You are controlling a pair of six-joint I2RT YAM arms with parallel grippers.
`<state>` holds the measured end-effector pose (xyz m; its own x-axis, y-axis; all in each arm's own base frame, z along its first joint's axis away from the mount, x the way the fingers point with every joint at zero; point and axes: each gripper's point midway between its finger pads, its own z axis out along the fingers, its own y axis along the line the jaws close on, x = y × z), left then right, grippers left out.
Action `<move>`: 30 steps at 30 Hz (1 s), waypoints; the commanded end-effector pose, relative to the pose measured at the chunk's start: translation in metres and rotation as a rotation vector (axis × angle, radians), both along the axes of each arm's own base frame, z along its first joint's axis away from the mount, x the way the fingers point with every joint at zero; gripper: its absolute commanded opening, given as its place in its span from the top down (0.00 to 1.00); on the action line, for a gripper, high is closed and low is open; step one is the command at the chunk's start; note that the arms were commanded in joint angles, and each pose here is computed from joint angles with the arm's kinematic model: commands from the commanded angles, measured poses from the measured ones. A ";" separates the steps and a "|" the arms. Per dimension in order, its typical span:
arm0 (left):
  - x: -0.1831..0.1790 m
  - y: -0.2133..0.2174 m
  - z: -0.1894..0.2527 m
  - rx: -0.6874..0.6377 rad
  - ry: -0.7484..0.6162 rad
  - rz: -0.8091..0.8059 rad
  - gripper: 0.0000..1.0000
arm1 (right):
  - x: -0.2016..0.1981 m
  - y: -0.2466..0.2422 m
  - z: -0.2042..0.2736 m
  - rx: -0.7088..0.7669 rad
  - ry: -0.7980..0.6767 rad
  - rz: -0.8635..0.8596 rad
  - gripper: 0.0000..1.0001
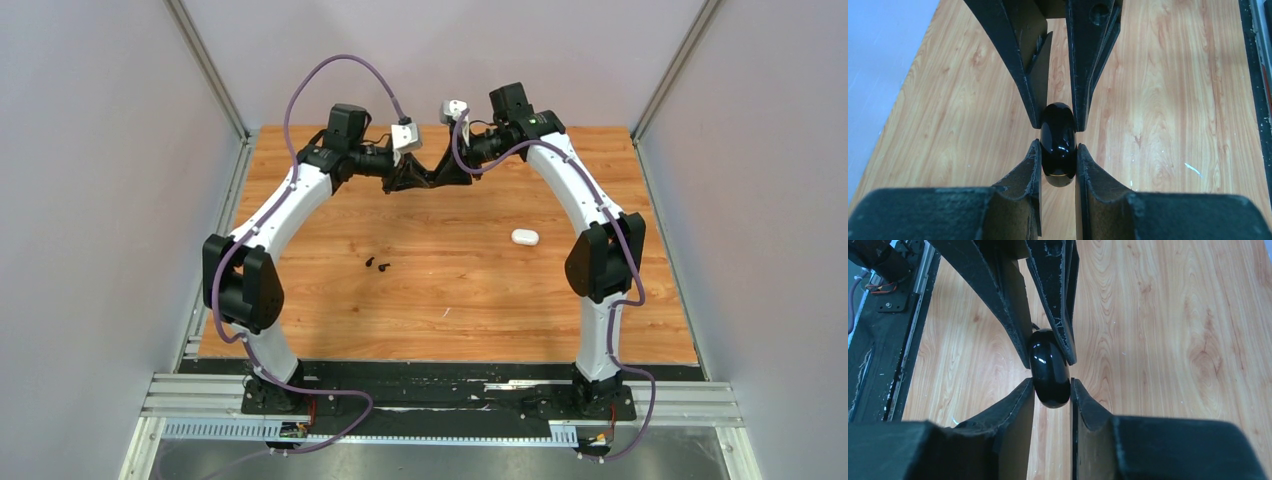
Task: Insert the wireless bluetooth earbuds into the charging case
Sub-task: Pass from the left arm to the right, then pass from the right arm to the left
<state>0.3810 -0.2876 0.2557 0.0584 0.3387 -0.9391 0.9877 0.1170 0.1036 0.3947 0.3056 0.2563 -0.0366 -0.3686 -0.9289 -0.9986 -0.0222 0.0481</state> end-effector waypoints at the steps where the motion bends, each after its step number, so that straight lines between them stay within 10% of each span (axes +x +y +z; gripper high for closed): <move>1: -0.002 -0.010 0.015 -0.026 -0.033 -0.047 1.00 | -0.004 0.009 0.021 0.044 -0.028 0.025 0.76; 4: 0.001 -0.012 0.017 -0.038 0.005 -0.021 0.95 | -0.005 0.007 0.021 0.043 -0.029 0.019 0.99; 7: 0.008 -0.009 0.018 -0.053 0.078 0.038 0.58 | -0.004 0.000 0.022 0.049 -0.003 -0.001 1.00; 11: 0.007 0.006 0.026 -0.153 0.250 0.055 0.40 | -0.002 -0.012 0.028 0.079 0.033 -0.024 1.00; 30: 0.007 0.000 0.014 -0.304 0.491 -0.045 0.43 | -0.003 -0.007 0.038 0.166 0.176 -0.049 1.00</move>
